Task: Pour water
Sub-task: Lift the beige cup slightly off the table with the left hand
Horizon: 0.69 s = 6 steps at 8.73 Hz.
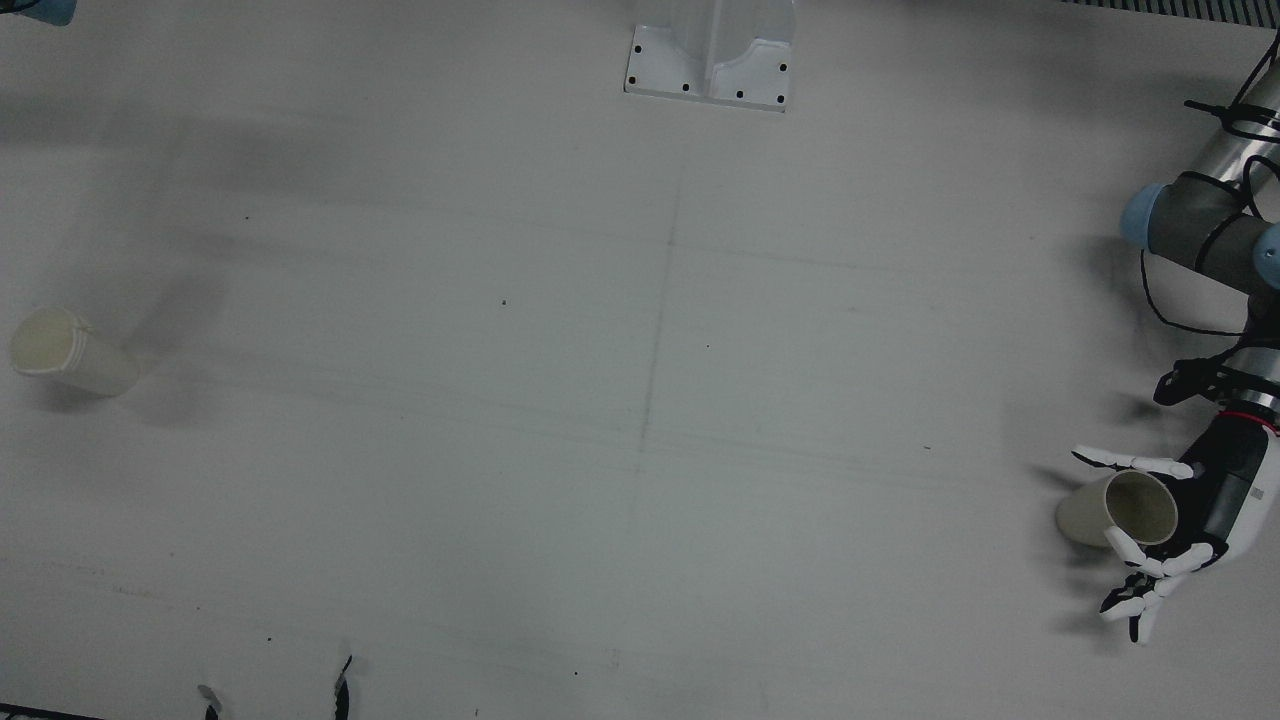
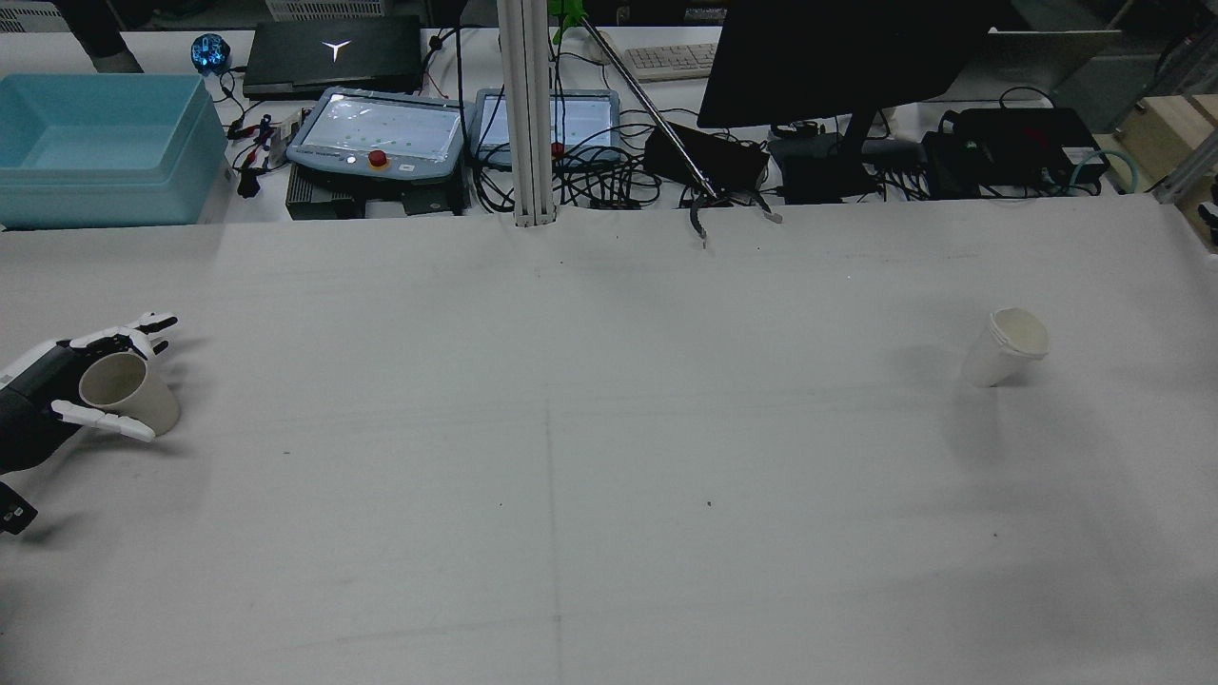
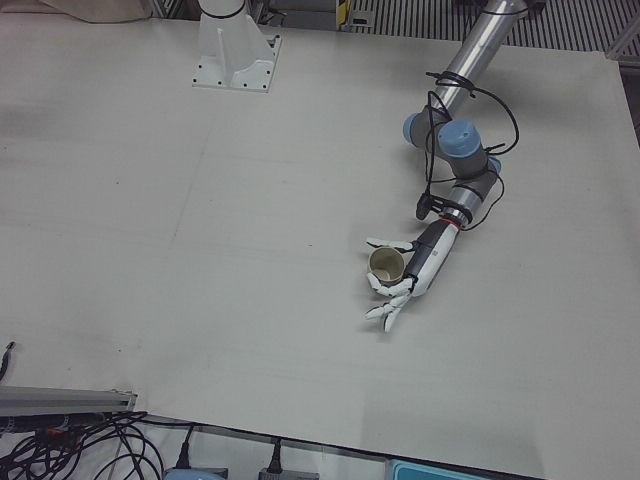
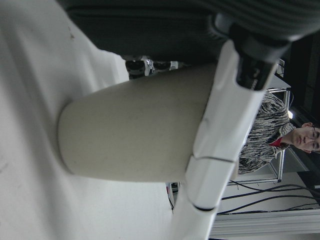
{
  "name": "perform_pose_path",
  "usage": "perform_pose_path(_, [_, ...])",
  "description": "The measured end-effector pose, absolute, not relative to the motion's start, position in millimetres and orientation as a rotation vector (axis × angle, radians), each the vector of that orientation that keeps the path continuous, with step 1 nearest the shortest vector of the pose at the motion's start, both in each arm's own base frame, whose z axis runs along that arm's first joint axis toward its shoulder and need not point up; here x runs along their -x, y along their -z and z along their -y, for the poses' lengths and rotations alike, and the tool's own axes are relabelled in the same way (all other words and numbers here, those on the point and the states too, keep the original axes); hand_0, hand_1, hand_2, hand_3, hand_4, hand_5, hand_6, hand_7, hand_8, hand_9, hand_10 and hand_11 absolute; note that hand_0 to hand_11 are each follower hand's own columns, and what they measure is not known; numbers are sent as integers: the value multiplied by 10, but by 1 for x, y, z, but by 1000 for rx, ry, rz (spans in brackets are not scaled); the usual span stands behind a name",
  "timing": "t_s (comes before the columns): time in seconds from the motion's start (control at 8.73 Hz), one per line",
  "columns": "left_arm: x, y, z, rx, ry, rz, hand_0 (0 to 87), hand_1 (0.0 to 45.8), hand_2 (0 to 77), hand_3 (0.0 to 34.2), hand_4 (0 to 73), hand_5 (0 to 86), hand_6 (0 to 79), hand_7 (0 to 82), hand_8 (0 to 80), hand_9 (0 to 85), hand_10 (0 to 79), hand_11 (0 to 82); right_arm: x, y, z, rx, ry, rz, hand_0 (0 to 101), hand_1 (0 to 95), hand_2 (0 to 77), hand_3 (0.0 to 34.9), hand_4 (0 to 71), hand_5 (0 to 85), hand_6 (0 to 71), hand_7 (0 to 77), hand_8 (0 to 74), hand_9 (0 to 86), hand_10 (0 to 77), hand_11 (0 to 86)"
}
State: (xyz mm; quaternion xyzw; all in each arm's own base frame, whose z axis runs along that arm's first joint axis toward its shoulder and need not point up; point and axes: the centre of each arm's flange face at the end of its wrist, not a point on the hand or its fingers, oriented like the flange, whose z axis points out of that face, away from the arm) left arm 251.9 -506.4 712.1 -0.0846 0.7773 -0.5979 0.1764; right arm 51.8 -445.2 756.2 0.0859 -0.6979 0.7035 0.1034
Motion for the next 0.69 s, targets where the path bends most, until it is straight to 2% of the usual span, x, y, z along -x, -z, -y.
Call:
perform_pose_path(0.11, [-253,-711,505,254,1709,-2190,803,338,22,0,376,464,158,169,49,11,71,142,-52,-756,445,-251,-2077,2060,496,191,131,24,0,49,54,11,54,71,0,5])
perform_pose_path(0.23, [-253,-706,505,265,1718,-2186,803,338,22,0,376,464,158,169,49,11,71,142,-52,-756,445,-249,-2078,2062,496,191,131,24,0,49,54,11,54,71,0,5])
perform_pose_path(0.34, [-254,-698,505,271,1721,-2187,804,338,109,0,376,464,164,169,49,38,71,142,-52,-756,445,-247,-2079,2065,496,191,131,24,0,49,54,11,54,71,0,5])
perform_pose_path(0.46, [-254,-690,506,278,1724,-2189,805,316,224,0,382,464,164,169,44,38,71,142,-53,-756,445,-247,-2081,2067,496,191,131,24,0,49,54,11,54,71,0,5])
perform_pose_path(0.69, [-251,-668,504,330,1770,-2173,807,316,235,0,382,469,164,164,44,33,71,142,-54,-755,445,-248,-2082,2071,496,191,131,23,0,49,54,11,54,71,0,5])
